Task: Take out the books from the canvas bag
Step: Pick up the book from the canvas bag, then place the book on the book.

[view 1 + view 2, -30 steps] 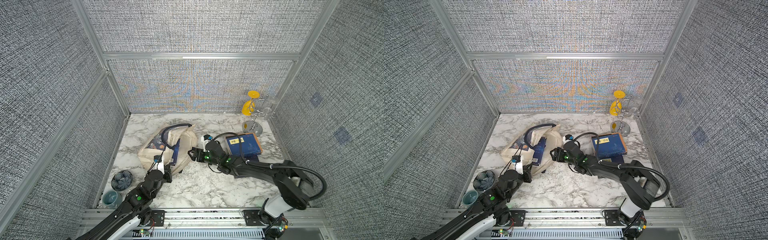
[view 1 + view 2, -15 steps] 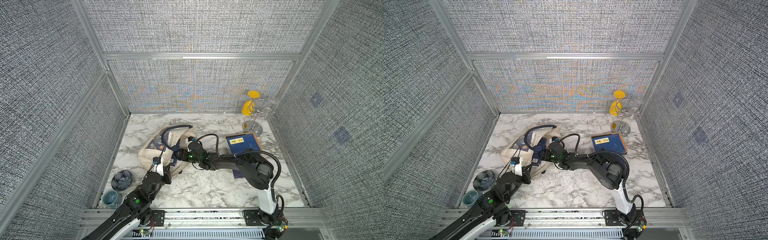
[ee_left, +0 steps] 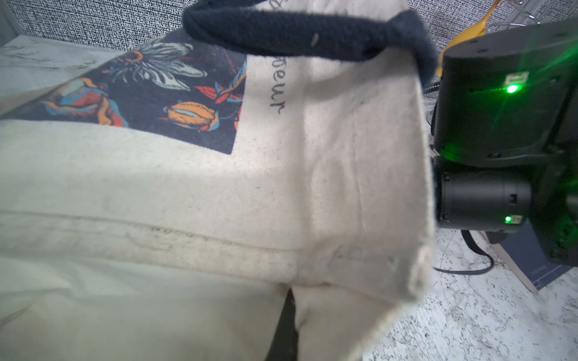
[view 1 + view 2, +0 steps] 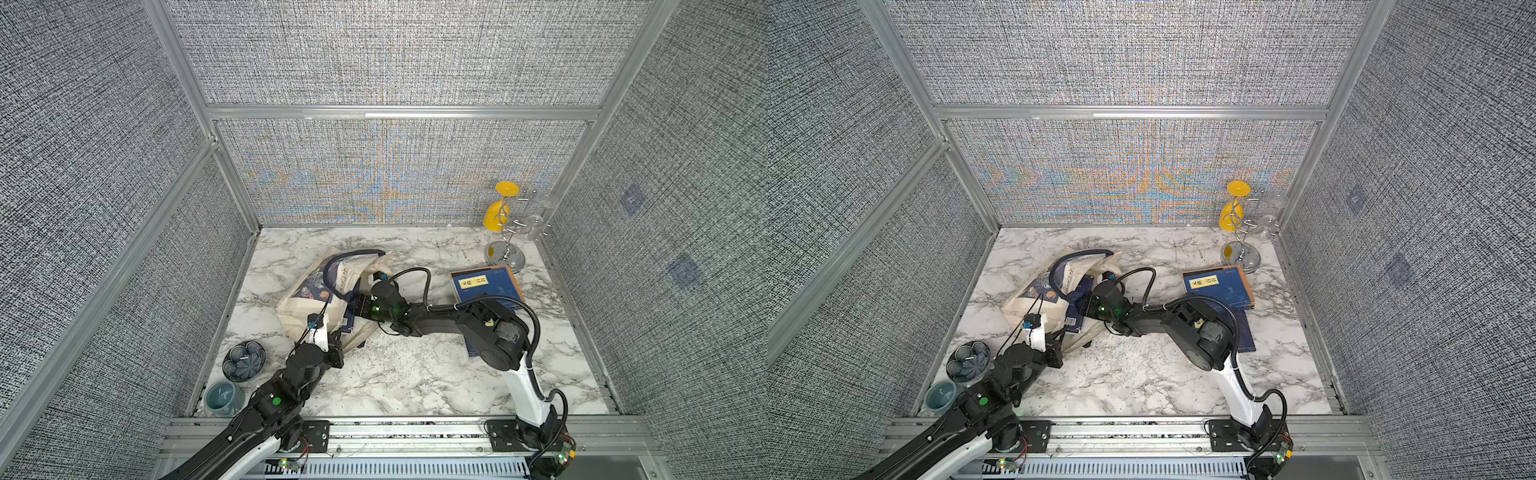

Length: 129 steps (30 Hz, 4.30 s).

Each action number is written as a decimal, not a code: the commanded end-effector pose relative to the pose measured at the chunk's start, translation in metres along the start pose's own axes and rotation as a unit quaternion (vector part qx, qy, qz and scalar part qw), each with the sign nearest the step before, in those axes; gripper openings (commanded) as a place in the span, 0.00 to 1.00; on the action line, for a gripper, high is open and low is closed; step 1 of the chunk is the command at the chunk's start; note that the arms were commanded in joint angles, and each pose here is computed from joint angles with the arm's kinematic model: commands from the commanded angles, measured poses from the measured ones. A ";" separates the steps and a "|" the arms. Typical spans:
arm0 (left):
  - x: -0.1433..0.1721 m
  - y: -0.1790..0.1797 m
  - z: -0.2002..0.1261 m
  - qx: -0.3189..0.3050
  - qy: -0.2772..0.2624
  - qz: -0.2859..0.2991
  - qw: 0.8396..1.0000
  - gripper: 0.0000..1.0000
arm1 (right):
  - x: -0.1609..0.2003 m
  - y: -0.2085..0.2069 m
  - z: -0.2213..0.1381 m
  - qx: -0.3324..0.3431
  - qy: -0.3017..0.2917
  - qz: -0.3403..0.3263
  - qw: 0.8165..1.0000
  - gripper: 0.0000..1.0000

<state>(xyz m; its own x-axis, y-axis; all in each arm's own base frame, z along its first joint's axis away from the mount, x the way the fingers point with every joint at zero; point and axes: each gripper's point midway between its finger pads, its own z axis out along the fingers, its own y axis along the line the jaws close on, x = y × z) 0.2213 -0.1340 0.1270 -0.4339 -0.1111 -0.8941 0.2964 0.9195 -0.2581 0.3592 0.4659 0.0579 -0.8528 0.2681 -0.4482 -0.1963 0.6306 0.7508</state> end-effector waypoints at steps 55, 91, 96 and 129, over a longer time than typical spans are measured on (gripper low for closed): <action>-0.011 0.003 0.002 -0.017 -0.014 -0.014 1.000 0.00 | -0.071 -0.007 -0.305 0.036 -0.282 -0.058 0.957 0.00; -0.008 -0.002 0.005 -0.008 -0.007 -0.012 1.000 0.00 | 0.002 -0.214 -0.415 0.323 -0.411 0.273 0.808 0.00; -0.008 -0.002 0.007 -0.009 -0.003 -0.010 1.000 0.00 | 0.013 -0.226 -0.395 0.346 -0.394 0.295 0.798 0.00; -0.007 -0.006 0.007 0.001 0.000 -0.003 1.000 0.00 | -0.008 -0.175 -0.377 0.399 -0.244 0.133 0.874 0.95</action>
<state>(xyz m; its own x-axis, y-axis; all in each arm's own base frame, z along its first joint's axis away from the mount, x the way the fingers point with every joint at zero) 0.2265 -0.1362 0.1210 -0.4639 -0.1065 -0.8795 0.2704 0.9284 -0.2550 0.2061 0.0652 0.0998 -0.3357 0.7797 -0.5286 0.6937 0.5843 0.4212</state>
